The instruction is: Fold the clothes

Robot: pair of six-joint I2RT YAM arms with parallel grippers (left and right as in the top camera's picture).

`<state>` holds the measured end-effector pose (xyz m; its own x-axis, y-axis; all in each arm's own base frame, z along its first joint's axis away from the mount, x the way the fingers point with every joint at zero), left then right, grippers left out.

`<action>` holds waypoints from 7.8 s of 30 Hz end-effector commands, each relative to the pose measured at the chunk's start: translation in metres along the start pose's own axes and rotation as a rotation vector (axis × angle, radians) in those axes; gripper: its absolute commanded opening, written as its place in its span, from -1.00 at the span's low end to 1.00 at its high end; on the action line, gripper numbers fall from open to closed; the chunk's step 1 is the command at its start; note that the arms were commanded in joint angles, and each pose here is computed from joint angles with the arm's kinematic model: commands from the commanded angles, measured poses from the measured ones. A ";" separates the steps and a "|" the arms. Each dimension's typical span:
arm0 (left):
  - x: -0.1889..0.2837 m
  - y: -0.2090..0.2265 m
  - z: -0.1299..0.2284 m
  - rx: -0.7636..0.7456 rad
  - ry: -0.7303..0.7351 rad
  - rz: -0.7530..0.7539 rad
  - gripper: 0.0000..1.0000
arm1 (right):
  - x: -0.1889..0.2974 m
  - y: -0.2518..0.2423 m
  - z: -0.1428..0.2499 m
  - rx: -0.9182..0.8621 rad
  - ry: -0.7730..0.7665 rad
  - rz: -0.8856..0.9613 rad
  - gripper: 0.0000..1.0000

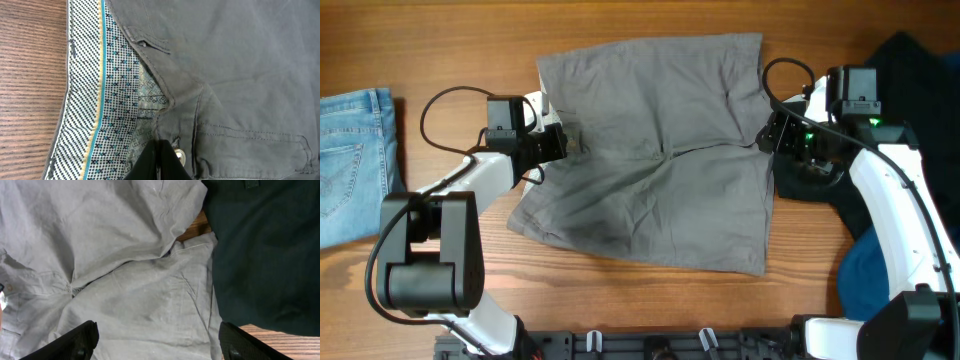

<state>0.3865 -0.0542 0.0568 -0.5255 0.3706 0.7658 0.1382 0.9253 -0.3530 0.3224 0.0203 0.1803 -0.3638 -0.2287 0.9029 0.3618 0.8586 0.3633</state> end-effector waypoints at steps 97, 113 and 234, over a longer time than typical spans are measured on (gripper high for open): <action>0.093 0.139 0.025 0.641 -0.032 -0.124 1.00 | -0.044 -0.011 0.032 -0.030 0.279 0.018 0.99; 0.177 0.072 0.072 0.852 0.177 -0.308 1.00 | -0.047 0.007 0.075 -0.392 0.388 0.154 0.99; 0.158 0.146 0.146 1.236 0.175 -0.797 -0.85 | -0.105 0.004 0.223 -0.578 0.501 0.076 -0.91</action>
<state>0.2067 0.1259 0.0512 -0.0287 -0.0925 0.9953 -0.9634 0.2681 -0.0028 0.1692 0.1550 0.0390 0.0819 -0.5024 0.8608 0.8170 0.5285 0.2307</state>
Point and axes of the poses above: each gripper's point midway between its finger pads, its own x axis back along the fingers, its own y axis along the line the jaws close on, z = x × y, the point moved 5 cm from there along x, back along the fingers, and after that the axes turned 9 degrees about -x, right-handed, at the moved point
